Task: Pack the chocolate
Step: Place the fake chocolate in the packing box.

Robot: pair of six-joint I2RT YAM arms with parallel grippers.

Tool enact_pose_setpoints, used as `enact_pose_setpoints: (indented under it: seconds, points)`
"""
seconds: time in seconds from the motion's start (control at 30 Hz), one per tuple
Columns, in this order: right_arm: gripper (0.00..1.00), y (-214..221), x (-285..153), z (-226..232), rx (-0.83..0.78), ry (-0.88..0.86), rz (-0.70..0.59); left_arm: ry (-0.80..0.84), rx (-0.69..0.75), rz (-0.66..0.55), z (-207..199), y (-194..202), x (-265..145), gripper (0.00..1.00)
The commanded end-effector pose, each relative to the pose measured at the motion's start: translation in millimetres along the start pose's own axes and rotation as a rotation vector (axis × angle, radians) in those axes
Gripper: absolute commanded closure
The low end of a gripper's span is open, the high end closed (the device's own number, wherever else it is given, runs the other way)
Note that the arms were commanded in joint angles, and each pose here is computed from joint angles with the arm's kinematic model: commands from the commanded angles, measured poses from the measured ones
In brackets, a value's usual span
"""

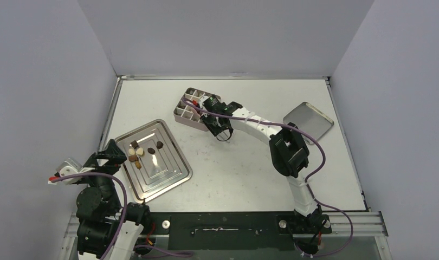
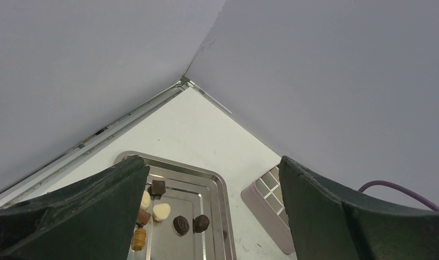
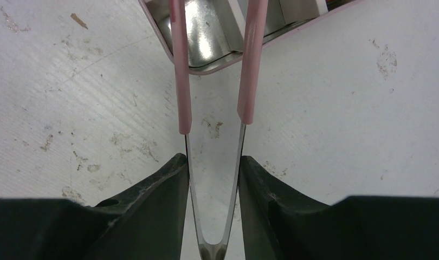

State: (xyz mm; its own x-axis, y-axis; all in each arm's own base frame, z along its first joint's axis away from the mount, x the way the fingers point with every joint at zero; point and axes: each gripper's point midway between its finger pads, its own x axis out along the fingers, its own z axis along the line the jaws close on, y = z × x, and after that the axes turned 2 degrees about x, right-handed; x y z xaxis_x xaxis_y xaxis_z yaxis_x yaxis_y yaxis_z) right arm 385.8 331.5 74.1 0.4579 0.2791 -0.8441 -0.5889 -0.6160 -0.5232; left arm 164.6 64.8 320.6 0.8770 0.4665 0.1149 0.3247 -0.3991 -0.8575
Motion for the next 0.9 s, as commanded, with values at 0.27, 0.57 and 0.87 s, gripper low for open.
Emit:
enact_pose_setpoints:
  seconds: [0.27, 0.57, 0.87]
  points:
    - [0.64, -37.3, -23.2, -11.7, 0.017, 0.048, -0.103, 0.026, -0.03, -0.03, -6.3, -9.1, -0.2, 0.11]
    - [0.63, -46.2, -38.8, -16.2, 0.013, 0.061, -0.127, 0.028, -0.028, -0.022, -7.2, -6.4, 0.9, 0.11]
    - [0.64, -60.5, -59.8, 24.2, -0.021, -0.04, -0.196, 0.028, -0.03, -0.022, -7.3, -6.8, 0.6, 0.11]
